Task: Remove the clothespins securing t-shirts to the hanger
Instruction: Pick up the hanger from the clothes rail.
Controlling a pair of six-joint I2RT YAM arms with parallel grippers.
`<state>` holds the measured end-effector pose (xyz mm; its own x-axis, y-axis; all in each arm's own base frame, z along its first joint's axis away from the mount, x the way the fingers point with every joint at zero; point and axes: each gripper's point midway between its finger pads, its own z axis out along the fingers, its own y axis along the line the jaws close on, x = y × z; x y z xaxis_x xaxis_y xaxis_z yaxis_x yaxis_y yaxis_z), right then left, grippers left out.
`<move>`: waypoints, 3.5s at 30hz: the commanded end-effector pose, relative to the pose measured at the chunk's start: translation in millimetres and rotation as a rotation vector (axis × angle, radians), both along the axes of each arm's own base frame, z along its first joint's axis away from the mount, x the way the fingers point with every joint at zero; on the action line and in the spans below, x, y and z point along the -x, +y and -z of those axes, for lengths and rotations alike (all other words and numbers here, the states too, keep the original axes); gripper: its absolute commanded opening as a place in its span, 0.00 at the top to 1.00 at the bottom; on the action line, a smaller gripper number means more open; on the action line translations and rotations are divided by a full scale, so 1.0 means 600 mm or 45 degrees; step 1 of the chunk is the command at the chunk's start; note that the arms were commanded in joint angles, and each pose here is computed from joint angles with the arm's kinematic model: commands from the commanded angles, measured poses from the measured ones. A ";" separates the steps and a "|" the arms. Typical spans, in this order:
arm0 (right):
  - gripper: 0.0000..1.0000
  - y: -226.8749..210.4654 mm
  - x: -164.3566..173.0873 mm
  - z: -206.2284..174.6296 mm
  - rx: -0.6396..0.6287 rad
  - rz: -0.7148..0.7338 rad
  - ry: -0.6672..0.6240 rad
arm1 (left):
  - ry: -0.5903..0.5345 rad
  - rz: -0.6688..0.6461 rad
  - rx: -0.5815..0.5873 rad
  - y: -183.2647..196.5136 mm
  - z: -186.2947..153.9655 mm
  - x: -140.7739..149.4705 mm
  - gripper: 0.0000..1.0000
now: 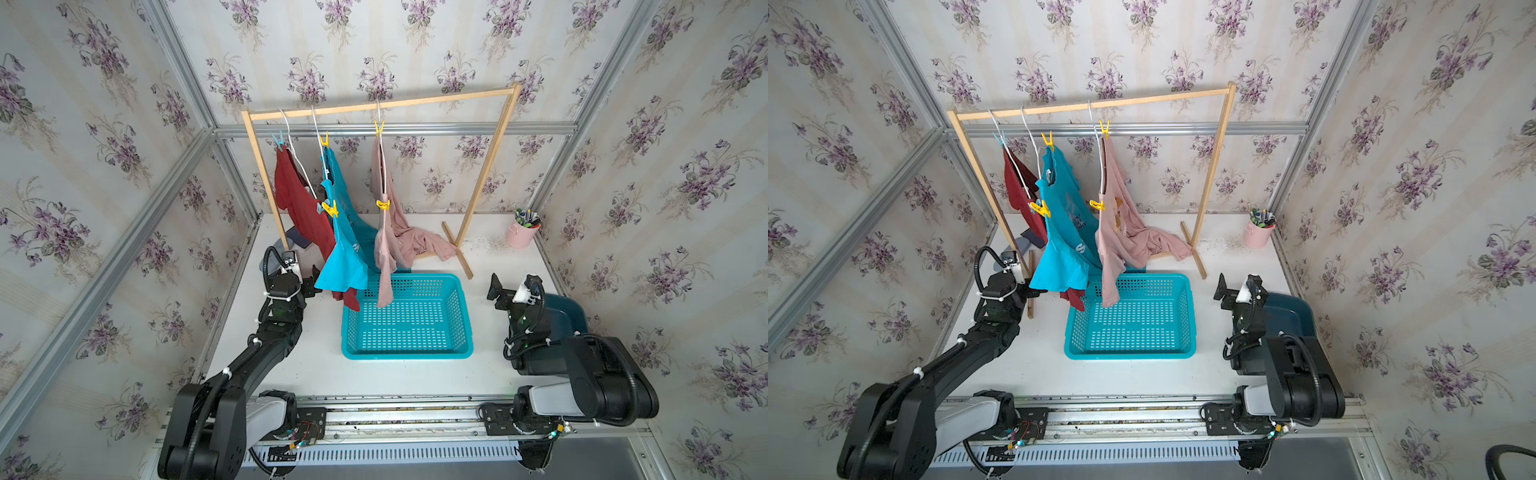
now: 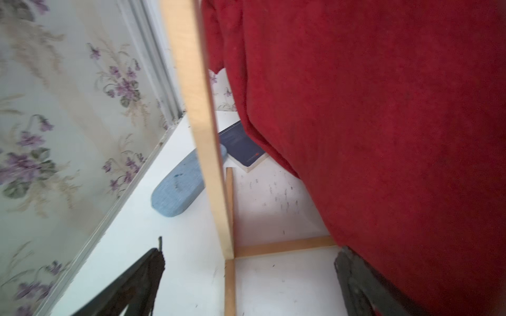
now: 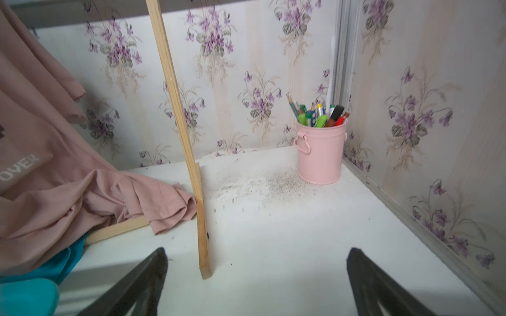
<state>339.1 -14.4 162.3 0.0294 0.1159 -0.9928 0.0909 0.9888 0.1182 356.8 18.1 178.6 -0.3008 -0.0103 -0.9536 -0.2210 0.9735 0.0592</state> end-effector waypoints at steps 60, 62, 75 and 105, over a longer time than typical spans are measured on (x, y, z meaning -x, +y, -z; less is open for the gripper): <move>0.18 0.552 -0.115 -0.574 -0.014 -0.586 0.277 | -0.001 0.961 0.251 -0.358 -0.567 0.066 0.02; 0.17 0.537 -0.111 -0.580 0.003 -0.554 0.276 | -0.009 0.962 0.265 -0.376 -0.574 0.046 0.07; 0.13 0.401 -0.161 -0.462 0.146 -0.287 0.617 | 0.032 0.825 0.300 -0.433 -0.536 -0.076 0.37; 0.11 0.249 -0.006 -0.396 0.115 -0.235 0.422 | 0.111 0.801 0.260 -0.440 -0.483 -0.123 0.60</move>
<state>325.0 119.9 370.3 -0.4371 -0.0623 -0.8972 -0.0472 0.9978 -0.0463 433.2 -245.2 466.5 -0.3825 0.0232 -0.9237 0.3792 0.9155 -0.1340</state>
